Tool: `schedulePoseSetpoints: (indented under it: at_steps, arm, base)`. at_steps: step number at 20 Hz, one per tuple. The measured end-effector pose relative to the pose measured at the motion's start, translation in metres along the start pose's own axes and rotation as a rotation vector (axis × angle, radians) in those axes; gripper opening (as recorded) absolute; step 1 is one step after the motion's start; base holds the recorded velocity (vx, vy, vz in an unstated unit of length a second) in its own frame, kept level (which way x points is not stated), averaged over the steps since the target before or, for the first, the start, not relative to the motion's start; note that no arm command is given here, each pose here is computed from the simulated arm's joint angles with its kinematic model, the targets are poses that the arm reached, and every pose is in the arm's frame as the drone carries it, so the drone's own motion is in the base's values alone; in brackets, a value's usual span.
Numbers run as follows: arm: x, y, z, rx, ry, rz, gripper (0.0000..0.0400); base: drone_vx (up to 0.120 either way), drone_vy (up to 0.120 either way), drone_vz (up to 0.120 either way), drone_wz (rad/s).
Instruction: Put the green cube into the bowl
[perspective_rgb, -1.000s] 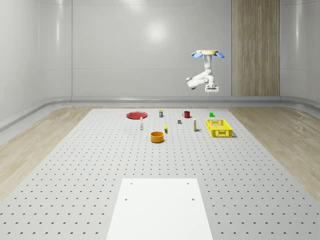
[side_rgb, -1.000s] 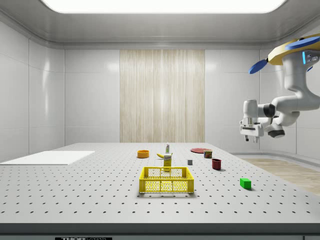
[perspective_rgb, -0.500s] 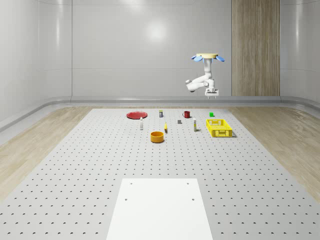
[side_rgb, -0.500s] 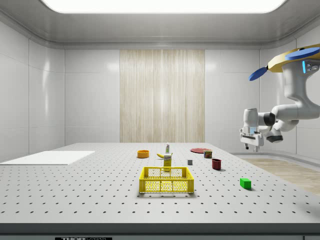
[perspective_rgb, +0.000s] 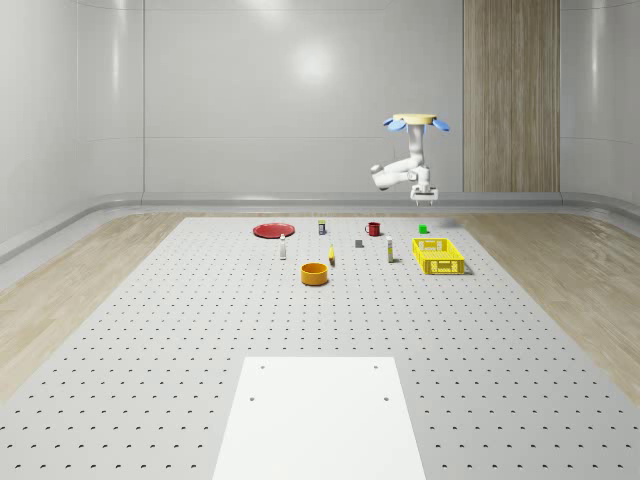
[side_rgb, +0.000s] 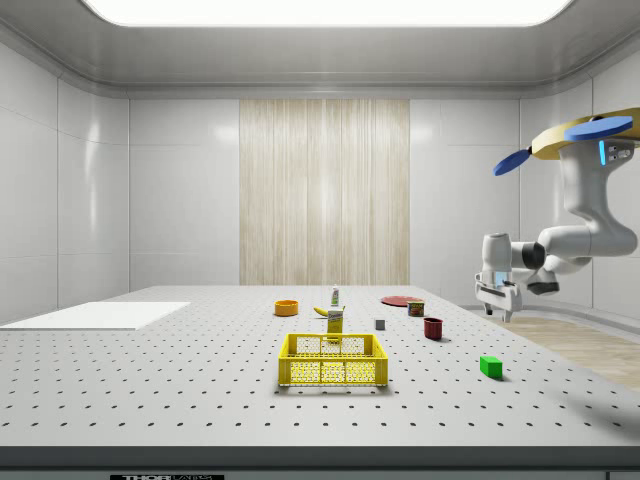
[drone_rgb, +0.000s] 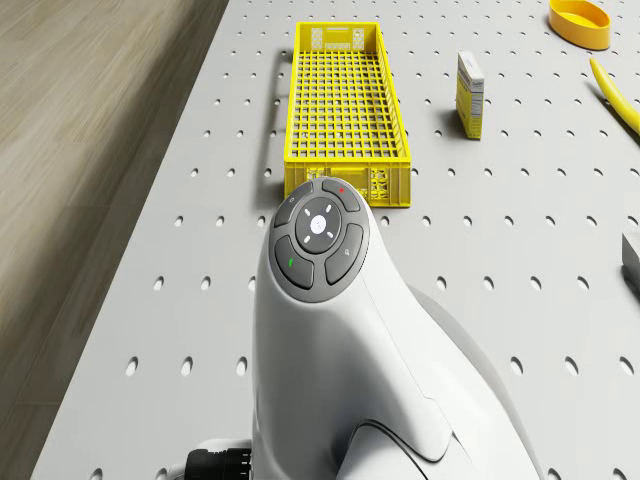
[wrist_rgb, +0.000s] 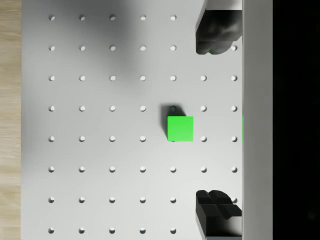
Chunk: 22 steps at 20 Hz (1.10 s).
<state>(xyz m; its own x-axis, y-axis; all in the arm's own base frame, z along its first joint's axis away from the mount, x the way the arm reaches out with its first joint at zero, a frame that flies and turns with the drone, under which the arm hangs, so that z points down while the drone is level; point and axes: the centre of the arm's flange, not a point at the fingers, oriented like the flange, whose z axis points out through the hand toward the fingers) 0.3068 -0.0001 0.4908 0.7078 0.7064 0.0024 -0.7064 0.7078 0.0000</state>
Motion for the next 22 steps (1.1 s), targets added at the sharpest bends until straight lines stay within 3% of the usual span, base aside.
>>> schedulePoseSetpoints:
  at_steps: [18,22]
  arm:
    - [0.0000,0.0000,0.0000,0.000,0.000,0.000,0.0400]
    - [0.0000,0.0000,0.0001,0.000,0.000,0.000,0.0400]
  base:
    - [0.000,-0.011,-0.120,0.000]
    - [0.050,0.000,-0.090,0.000]
